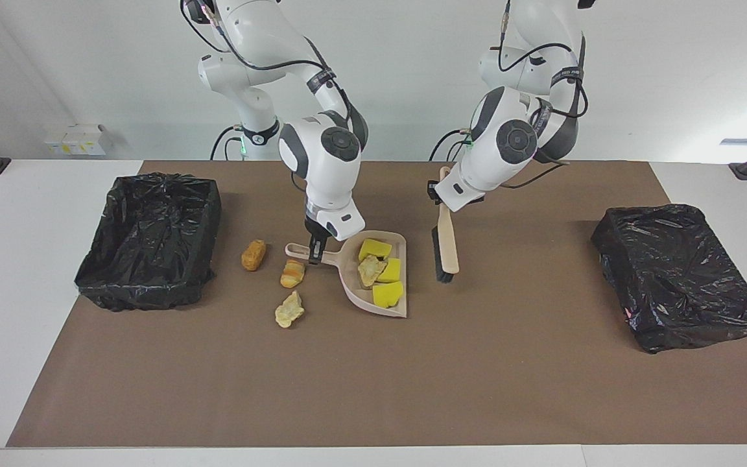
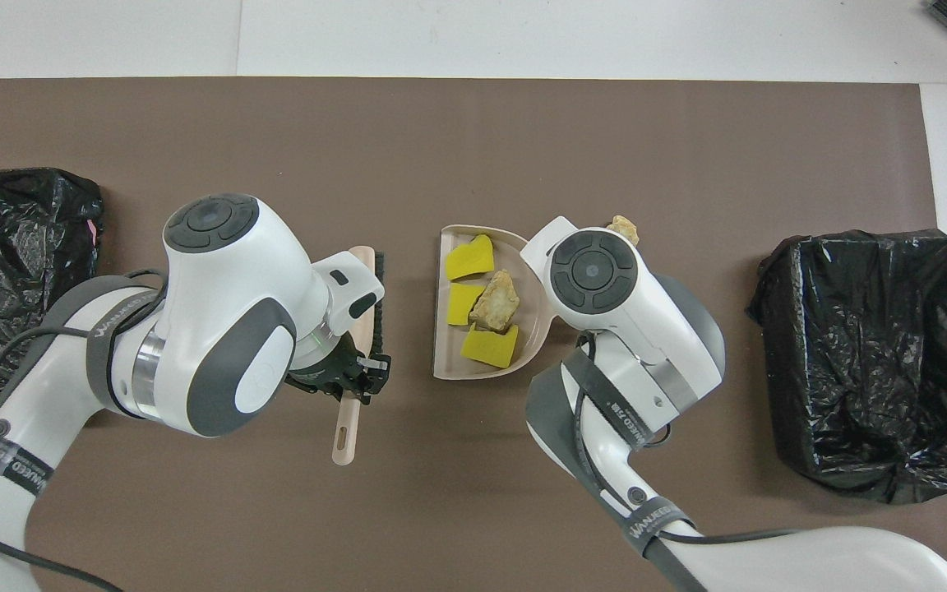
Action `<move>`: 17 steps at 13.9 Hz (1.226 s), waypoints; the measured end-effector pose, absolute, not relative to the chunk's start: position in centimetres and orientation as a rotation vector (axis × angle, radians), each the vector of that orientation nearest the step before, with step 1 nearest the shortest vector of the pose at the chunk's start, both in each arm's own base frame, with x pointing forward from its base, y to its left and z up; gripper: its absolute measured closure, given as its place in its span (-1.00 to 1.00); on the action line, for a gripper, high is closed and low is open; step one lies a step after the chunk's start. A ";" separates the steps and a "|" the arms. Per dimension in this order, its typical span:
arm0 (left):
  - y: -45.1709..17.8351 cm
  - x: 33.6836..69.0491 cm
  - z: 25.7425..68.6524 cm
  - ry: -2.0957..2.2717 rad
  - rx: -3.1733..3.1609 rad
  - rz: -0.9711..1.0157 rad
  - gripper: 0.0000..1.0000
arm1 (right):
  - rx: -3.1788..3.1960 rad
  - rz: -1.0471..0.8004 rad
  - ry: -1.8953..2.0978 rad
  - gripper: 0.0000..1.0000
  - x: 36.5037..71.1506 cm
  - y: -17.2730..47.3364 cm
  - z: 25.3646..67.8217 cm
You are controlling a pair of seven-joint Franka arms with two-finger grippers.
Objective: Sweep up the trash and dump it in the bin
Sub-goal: 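Carry the loaded dustpan with the right gripper toward the far bin, then tip the dustpan over the bin with the right gripper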
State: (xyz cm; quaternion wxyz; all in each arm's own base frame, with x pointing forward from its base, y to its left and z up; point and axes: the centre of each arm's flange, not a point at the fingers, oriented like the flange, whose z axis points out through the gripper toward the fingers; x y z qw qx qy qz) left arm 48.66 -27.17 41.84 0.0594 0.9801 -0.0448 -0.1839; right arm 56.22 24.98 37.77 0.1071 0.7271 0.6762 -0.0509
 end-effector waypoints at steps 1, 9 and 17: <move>-26.4 49.3 42.2 -0.090 2.986 -0.538 0.46 | 2.126 -0.129 2.000 0.37 56.9 23.9 39.0; -20.3 52.6 43.9 0.106 3.012 -0.461 0.46 | 2.099 -0.081 2.009 0.37 60.7 6.3 48.1; -35.1 38.0 39.2 0.138 3.117 -0.435 0.46 | 2.061 -0.172 2.057 0.37 59.1 -17.7 50.0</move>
